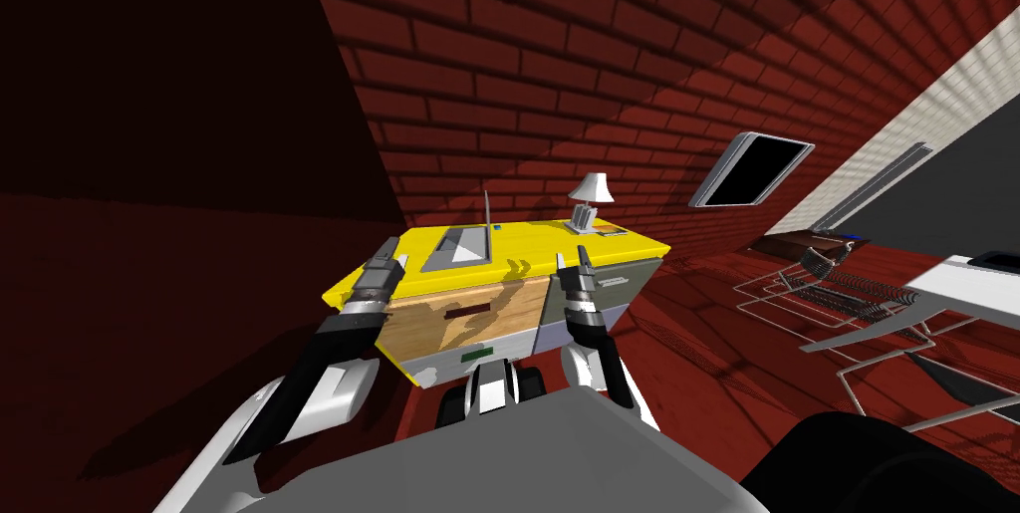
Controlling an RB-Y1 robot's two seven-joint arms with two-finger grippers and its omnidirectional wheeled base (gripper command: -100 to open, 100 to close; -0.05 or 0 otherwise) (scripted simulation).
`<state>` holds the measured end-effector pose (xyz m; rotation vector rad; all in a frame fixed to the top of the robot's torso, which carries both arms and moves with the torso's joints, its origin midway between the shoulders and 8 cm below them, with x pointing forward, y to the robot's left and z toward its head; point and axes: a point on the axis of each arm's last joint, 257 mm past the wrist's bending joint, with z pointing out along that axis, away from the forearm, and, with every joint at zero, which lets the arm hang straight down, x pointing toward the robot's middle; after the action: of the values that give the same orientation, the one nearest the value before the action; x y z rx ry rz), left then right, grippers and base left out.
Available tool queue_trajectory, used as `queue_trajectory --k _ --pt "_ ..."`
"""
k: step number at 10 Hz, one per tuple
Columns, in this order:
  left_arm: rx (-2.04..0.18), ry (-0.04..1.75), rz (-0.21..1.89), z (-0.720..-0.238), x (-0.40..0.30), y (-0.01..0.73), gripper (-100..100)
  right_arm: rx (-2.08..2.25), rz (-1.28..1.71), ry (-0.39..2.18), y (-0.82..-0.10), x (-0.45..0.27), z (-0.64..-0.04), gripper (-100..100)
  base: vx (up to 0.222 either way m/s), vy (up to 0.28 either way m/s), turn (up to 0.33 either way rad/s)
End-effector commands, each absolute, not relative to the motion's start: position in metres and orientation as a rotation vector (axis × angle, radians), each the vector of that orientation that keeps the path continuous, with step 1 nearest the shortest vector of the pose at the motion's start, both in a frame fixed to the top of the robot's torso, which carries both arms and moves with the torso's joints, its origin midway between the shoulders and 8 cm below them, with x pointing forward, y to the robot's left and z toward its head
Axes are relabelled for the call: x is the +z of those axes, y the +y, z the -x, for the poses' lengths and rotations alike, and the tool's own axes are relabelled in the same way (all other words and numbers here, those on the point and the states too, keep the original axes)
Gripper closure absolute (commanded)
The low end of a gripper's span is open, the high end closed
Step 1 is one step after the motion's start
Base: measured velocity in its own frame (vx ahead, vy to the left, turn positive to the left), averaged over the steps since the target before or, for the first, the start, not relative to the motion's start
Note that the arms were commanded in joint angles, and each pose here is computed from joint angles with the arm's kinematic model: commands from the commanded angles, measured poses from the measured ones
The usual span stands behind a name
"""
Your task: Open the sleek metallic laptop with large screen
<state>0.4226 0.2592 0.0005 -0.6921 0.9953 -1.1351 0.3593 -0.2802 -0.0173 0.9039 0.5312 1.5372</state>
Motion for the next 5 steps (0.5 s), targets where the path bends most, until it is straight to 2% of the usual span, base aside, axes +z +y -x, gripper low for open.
queue_trajectory --k 1,5 --pt "-1.114 1.02 0.71 -0.43 0.001 0.261 -100 1.537 -0.904 0.531 -0.28 -0.017 -0.359 0 0.008 -0.048 -0.011" --pt "-1.079 1.055 0.731 -0.441 0.005 0.262 -100 1.537 -0.904 0.531 -0.28 -0.017 -0.359 0 0.002 -0.053 -0.018"
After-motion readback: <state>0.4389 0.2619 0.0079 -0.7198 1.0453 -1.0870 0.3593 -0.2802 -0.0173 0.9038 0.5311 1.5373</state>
